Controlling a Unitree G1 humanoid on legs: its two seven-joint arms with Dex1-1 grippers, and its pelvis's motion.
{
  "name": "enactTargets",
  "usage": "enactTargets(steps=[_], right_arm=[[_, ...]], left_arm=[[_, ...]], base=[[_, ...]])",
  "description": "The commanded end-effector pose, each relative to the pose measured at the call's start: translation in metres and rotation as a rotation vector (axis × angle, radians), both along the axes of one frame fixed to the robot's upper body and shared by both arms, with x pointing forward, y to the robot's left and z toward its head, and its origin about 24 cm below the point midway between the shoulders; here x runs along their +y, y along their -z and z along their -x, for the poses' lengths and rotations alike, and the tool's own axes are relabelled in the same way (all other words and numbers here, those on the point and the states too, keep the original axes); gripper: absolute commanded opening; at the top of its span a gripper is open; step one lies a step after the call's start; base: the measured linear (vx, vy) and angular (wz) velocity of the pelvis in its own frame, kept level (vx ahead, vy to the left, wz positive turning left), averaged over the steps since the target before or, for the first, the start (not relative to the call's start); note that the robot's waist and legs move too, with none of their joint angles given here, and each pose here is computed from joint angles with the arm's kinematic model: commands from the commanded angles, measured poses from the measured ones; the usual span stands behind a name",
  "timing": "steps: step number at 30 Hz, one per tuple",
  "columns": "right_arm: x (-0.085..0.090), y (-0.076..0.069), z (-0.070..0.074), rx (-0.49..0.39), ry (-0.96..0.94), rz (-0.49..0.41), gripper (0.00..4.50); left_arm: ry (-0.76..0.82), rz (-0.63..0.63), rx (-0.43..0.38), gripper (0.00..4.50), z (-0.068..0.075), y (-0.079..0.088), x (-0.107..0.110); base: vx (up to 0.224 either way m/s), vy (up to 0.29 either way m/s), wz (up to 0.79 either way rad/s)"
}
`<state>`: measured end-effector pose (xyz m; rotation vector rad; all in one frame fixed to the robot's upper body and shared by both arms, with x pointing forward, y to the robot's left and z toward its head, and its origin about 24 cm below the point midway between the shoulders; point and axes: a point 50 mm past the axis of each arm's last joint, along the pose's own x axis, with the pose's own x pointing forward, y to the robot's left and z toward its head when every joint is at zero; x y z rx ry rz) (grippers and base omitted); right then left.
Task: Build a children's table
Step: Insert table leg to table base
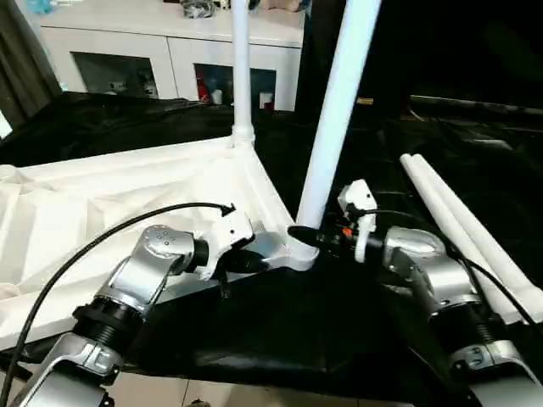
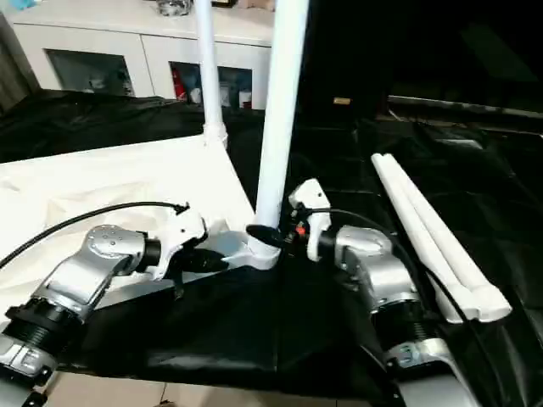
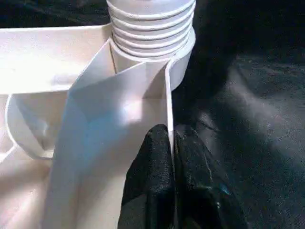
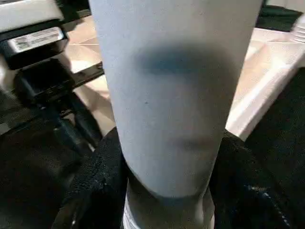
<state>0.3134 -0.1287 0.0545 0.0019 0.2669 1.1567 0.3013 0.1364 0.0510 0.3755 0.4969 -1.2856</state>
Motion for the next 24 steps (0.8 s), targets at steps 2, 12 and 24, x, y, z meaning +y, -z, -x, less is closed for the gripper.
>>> enactTargets(steps=[2, 12, 24], right_arm=[[-0.007, 0.046, 0.024, 0.217, -0.049, 0.099, 1.91], [-0.010, 0.053, 0.019, 0.200, 0.021, 0.140, 1.91], [-0.010, 0.064, 0.014, 0.199, 0.249, 0.084, 1.91]], left_arm=[[0.201, 0.129, -0.038, 0.00, 0.009, -0.022, -0.023], [0.057, 0.094, -0.081, 0.00, -0.008, -0.020, -0.019], [-0.072, 0.137, -0.098, 0.00, -0.023, -0.023, -0.025]], base=[[0.000, 0.000, 0.00], [0.000, 0.000, 0.00], [0.000, 0.000, 0.00]])
